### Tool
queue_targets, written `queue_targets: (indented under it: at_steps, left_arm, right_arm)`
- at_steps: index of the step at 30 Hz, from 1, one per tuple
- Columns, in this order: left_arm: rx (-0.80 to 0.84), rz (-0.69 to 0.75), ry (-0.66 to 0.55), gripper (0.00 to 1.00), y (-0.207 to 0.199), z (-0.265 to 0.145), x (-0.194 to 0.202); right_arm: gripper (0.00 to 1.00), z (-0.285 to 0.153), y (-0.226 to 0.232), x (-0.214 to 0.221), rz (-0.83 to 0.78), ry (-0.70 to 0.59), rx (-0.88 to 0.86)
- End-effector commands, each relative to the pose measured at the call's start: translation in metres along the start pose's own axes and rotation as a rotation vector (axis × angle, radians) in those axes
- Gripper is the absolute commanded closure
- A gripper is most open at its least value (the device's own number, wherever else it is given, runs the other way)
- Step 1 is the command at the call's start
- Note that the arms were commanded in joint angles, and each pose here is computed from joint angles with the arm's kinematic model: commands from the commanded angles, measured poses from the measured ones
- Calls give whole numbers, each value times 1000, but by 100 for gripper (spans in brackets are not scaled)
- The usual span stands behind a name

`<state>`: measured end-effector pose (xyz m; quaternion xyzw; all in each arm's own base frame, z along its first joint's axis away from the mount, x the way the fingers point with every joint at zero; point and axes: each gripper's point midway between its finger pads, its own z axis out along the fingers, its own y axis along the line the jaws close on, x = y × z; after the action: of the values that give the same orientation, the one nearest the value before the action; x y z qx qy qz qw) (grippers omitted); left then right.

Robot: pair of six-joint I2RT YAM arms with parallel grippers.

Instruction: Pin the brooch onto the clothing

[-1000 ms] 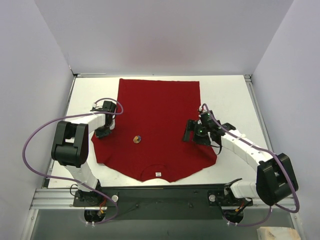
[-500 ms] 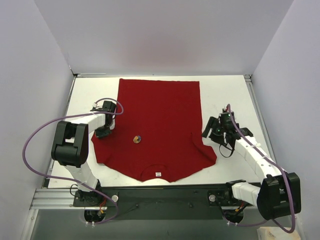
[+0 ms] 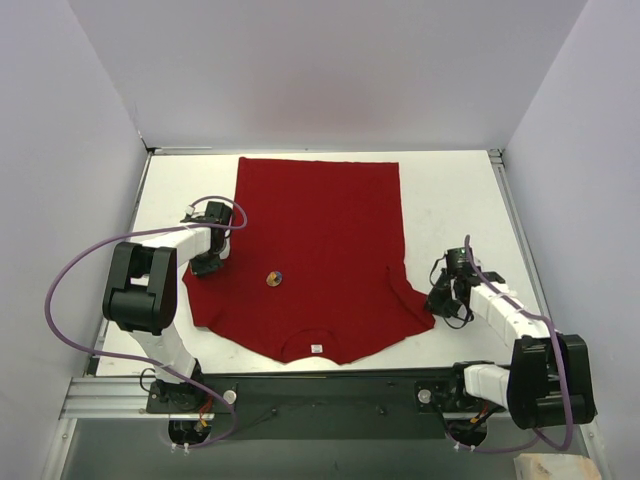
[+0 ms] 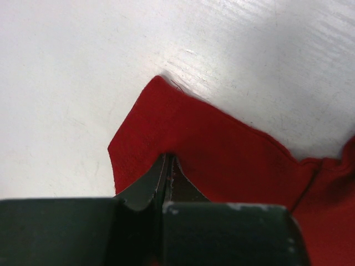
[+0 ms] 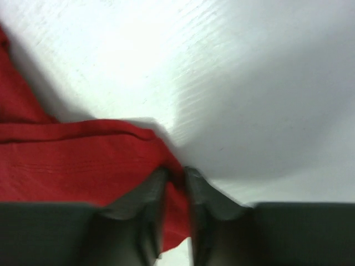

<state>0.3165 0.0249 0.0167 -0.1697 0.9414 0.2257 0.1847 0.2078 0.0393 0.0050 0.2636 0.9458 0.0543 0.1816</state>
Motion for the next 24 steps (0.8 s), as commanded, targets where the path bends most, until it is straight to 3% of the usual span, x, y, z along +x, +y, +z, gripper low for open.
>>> queue_targets:
  at_steps: [1, 2, 5, 15, 24]
  left_arm:
    - [41, -3, 10, 100, -12, 2, 0]
    - [41, -1, 10, 100, -12, 2, 0]
    - [38, 1, 12, 100, -12, 2, 1]
    - [39, 0, 14, 100, -12, 2, 3]
    - [39, -3, 21, 100, -11, 1, 5]
  right_arm:
    - [88, 6, -9, 11, 41, 52, 18]
    - [97, 6, -8, 13, 54, 65, 6]
    - [100, 3, -9, 8, 78, 39, 2]
    - [100, -30, -38, -32, 196, -220, 57]
    - [98, -32, -65, -30, 343, -297, 88]
